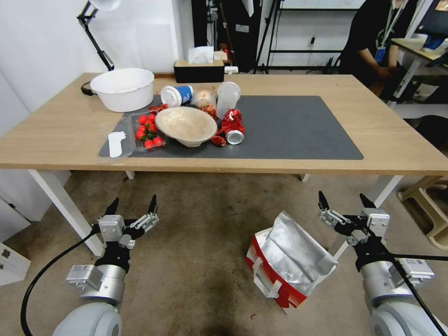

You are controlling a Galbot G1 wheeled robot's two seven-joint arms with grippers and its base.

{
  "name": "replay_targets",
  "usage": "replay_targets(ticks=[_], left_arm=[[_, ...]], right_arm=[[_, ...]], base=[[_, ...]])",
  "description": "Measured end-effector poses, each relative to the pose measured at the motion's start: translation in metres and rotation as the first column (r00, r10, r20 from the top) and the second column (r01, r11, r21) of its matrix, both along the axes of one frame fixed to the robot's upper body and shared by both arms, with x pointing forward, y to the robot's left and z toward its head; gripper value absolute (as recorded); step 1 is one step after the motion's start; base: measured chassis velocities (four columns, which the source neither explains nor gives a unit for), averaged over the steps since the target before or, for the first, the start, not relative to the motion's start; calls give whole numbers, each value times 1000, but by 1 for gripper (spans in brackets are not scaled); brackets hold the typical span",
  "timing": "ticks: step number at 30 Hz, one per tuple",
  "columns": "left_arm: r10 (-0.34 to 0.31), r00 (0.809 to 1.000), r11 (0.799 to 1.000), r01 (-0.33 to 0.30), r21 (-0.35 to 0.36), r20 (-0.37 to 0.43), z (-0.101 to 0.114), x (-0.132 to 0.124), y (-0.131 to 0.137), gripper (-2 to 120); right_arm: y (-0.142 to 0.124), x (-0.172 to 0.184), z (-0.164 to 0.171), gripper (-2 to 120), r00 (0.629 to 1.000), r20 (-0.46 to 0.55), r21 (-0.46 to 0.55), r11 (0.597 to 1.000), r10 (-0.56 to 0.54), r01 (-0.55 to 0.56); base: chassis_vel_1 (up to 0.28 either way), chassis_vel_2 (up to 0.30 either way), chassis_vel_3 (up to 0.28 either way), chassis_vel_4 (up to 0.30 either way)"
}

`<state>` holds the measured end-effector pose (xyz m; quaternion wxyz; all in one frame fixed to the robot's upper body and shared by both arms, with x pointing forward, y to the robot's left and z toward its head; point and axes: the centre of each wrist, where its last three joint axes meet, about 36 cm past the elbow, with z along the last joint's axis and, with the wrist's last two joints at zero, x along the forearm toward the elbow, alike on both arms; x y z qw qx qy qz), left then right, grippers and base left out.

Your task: Pick up the food delivery bag from the floor and place it on the table.

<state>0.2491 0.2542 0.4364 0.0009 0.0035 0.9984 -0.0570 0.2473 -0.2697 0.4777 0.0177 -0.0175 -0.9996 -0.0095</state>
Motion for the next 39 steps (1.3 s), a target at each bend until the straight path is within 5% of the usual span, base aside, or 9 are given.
replay_targets(ticks=[39], left_arm=[[-16, 1000, 1000, 15, 11, 26, 2, -5, 0, 100]], right_arm=[[0, -3, 0, 100, 1000, 1, -3, 1000, 6, -6]], base=[[0, 0, 0, 0]])
